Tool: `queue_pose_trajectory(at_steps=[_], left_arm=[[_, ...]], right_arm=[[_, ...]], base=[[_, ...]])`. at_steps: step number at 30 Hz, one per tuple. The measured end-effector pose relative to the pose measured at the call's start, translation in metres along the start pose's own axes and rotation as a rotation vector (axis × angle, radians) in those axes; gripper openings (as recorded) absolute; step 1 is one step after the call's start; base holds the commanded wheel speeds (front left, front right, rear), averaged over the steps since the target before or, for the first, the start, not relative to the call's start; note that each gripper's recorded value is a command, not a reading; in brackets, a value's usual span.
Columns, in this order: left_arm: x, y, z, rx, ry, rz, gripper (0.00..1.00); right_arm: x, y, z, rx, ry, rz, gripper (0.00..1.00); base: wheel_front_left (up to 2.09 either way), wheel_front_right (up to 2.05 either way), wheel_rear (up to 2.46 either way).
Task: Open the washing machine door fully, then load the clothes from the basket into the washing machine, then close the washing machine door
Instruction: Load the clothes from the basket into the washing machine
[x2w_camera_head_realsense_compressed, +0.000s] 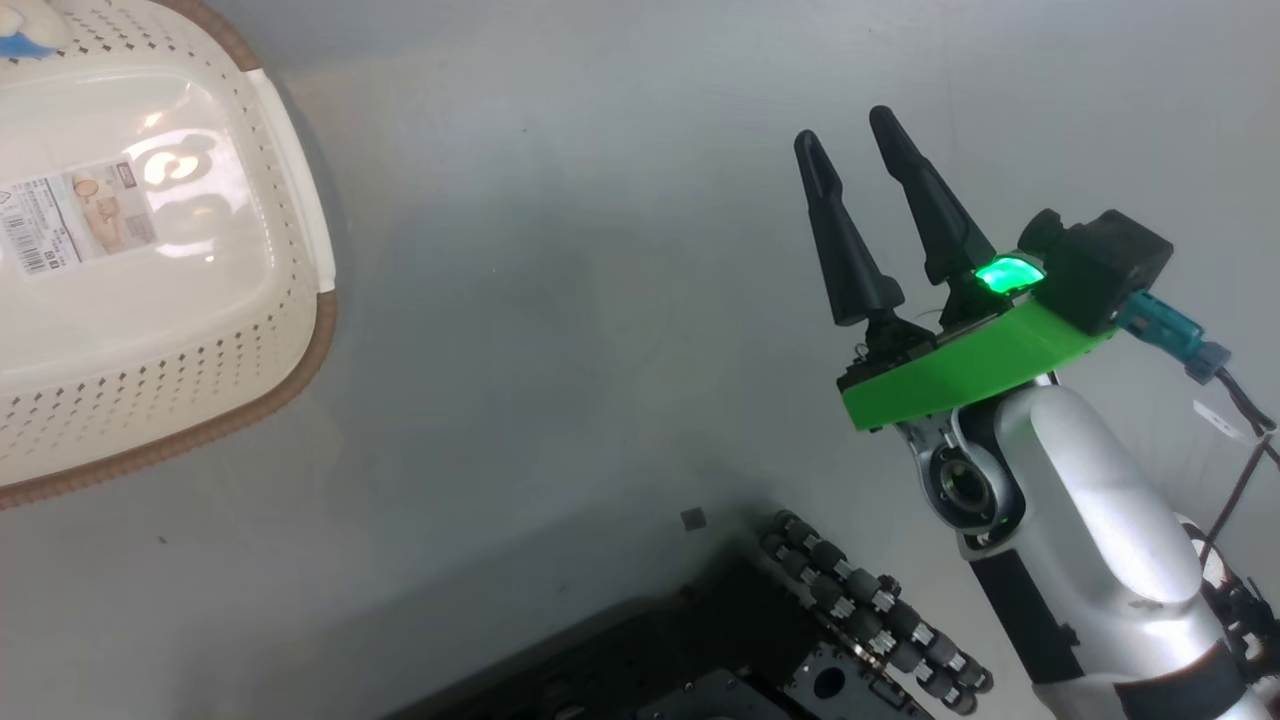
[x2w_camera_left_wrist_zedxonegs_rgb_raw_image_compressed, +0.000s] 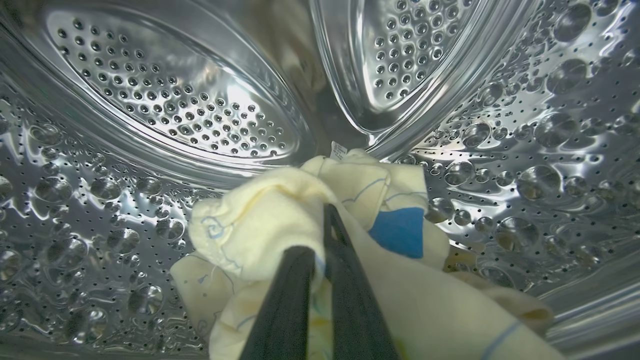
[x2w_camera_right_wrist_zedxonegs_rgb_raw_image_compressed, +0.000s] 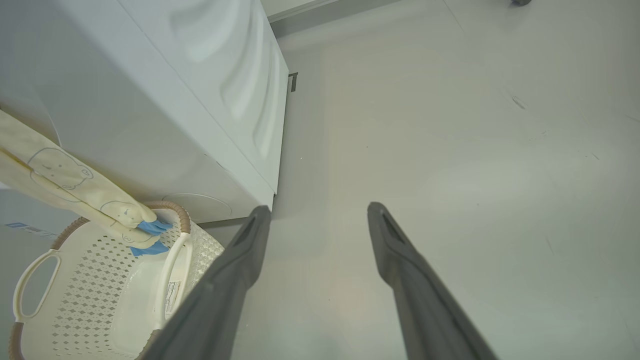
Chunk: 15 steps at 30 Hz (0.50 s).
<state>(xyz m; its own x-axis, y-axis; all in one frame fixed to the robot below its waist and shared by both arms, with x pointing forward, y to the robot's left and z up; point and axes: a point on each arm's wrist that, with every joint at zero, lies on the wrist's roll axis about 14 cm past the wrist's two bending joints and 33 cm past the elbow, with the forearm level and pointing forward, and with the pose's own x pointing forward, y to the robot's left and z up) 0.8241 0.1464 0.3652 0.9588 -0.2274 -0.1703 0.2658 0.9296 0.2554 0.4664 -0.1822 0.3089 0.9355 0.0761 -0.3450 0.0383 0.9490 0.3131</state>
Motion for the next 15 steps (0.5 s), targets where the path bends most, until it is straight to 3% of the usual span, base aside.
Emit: queue_pose_trajectory(at_steps=[1,2,15], left_arm=[[0.0,-0.001,0.001,0.003,0.002,-0.003,0.7],[0.0,-0.001,0.002,0.005,0.004,-0.004,1.0],[-0.021,0.004,0.025,-0.027,-0.027,-0.001,1.0]], right_arm=[[0.001,0.001,0.001,0.0,-0.002,0.003,1.0],[0.002,0.002,0.002,0.0,-0.005,0.006,1.0],[-0.001,0.007,0.029,-0.023,-0.068,0.018,1.0]], base=[[0.0,0.0,0.0],[0.0,0.0,0.0],[0.0,0.0,0.0]])
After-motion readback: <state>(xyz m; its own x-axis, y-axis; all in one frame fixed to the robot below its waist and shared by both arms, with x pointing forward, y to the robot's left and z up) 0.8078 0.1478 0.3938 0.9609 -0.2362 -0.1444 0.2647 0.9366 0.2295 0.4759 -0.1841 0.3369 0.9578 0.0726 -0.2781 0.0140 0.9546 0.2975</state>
